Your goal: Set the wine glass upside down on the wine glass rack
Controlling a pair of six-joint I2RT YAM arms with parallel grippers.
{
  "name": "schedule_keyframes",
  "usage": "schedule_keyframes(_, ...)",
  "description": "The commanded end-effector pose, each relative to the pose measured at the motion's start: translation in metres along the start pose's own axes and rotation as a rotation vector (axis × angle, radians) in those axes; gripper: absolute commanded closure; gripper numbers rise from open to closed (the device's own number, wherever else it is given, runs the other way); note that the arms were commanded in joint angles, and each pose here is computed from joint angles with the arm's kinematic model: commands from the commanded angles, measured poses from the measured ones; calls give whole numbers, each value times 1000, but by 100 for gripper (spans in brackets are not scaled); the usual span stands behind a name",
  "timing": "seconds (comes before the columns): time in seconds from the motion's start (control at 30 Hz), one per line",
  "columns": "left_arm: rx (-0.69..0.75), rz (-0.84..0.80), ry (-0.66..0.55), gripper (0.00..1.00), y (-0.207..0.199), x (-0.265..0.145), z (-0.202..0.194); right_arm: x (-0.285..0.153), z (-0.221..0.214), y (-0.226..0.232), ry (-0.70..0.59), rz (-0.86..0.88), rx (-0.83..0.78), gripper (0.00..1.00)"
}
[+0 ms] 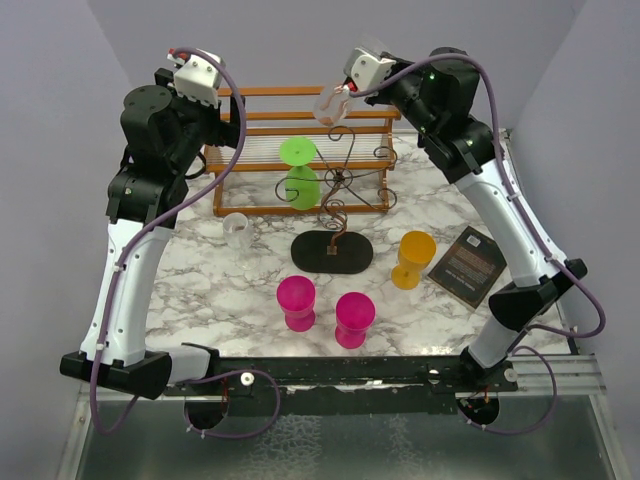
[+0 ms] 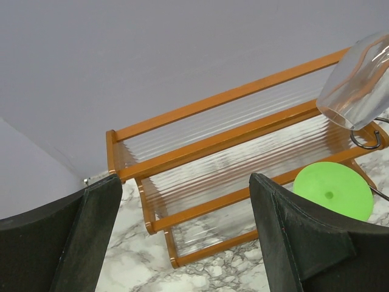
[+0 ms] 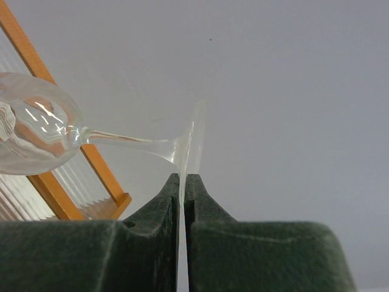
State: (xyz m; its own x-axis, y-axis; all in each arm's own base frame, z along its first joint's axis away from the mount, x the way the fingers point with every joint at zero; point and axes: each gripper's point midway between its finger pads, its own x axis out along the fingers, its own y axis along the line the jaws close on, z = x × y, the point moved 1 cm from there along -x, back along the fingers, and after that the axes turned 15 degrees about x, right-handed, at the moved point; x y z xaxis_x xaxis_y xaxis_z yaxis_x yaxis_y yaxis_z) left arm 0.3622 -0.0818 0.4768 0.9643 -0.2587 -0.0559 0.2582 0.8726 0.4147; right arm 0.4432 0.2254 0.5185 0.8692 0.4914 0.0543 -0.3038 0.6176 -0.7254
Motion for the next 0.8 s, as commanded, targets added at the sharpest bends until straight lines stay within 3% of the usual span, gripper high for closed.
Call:
schedule_keyframes(0.0, 14, 35, -22, 12, 10, -7, 7, 4, 27, 5, -99, 22, -114, 99)
schedule_keyframes(0.77, 26, 52, -41, 12, 17, -13, 15, 21, 27, 71, -126, 251, -359, 99)
